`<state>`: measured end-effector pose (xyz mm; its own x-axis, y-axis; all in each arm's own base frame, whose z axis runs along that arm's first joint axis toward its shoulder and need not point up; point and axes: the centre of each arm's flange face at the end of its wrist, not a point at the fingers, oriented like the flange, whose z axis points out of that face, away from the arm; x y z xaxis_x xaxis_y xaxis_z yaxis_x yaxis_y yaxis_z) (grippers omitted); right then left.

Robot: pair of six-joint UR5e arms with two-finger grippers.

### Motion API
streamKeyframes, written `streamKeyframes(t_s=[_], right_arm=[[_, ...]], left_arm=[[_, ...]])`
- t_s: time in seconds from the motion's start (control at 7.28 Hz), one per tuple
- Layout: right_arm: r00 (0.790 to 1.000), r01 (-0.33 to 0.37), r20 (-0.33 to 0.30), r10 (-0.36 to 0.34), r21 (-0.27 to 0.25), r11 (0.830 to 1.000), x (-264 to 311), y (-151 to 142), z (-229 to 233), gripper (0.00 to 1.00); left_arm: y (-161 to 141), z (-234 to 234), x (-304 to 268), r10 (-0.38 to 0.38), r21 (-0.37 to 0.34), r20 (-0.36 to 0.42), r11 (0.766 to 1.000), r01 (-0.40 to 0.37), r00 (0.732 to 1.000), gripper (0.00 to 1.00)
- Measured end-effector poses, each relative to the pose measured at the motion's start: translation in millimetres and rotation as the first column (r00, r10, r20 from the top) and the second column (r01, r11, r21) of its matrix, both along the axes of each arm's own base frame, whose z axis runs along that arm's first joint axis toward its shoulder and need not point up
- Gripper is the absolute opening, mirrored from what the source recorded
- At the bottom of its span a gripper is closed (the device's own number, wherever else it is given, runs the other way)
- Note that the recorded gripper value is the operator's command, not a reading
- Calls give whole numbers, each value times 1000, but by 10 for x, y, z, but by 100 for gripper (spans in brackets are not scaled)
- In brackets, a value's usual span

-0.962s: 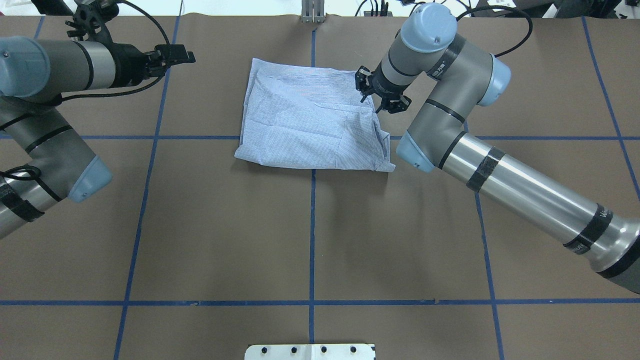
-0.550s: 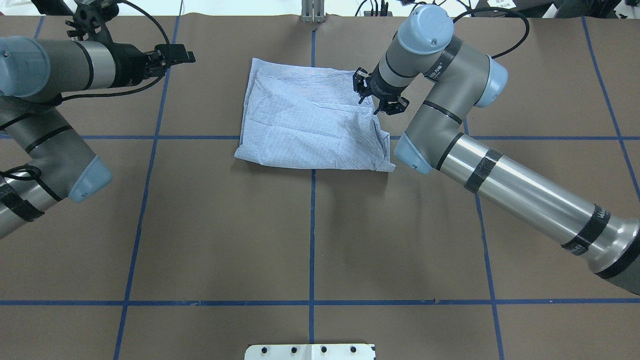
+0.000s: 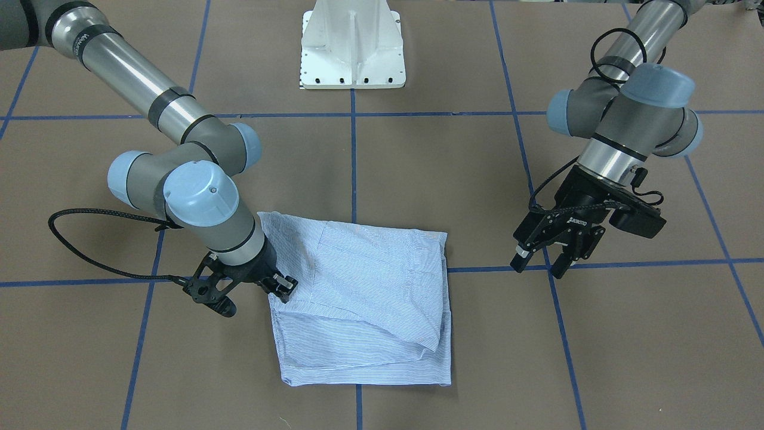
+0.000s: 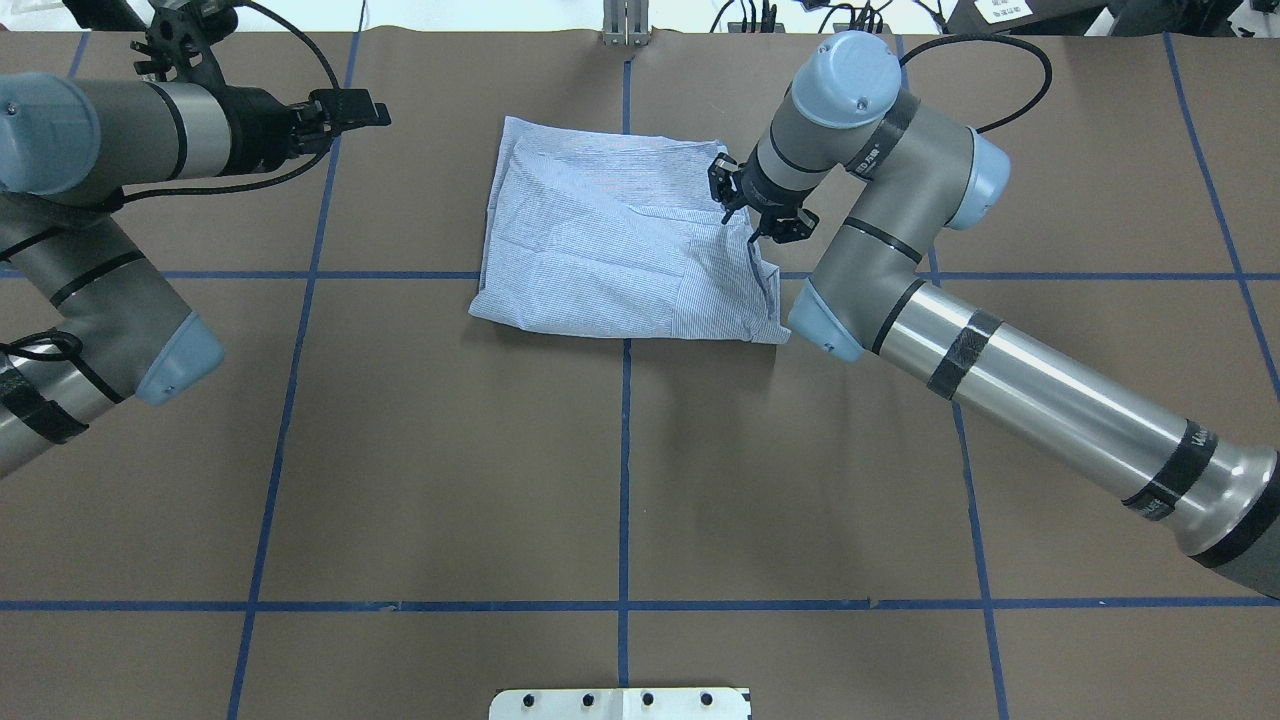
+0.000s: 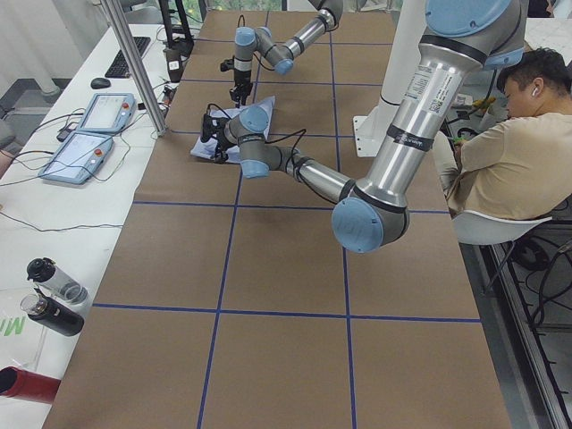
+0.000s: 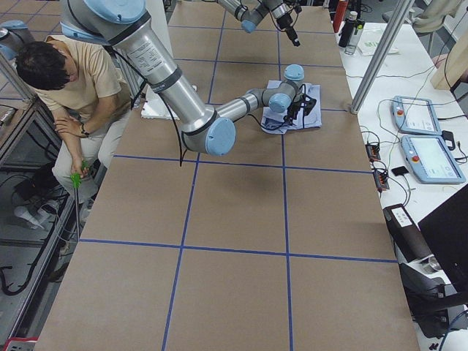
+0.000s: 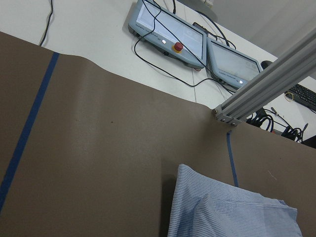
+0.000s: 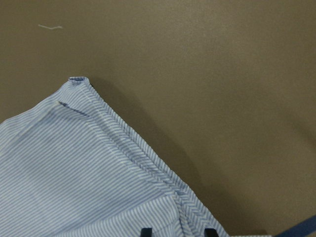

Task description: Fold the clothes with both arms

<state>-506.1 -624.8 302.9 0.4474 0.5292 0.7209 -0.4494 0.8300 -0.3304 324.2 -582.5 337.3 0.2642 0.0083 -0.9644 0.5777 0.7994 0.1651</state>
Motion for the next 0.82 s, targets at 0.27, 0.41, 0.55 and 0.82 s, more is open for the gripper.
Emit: streamKeyframes(t_s=[0.27, 0.41, 0.55, 0.82], right_arm=[[1000, -6, -9, 6, 4, 1000, -24, -13, 12, 40], [1000, -10, -15, 10, 6, 1000, -33, -24, 21, 37], [1000, -13, -19, 13, 8, 1000, -42, -36, 26, 37], [1000, -18, -25, 18, 10, 1000, -67, -62, 11, 33]], left_arm=[[1, 6, 0, 0, -1, 1, 1000, 0, 1000, 99], [1, 10, -1, 0, -2, 2, 1000, 0, 1000, 99], [2, 14, -1, 0, -2, 3, 1000, 0, 1000, 99], [2, 18, -3, 0, -2, 3, 1000, 0, 1000, 99]])
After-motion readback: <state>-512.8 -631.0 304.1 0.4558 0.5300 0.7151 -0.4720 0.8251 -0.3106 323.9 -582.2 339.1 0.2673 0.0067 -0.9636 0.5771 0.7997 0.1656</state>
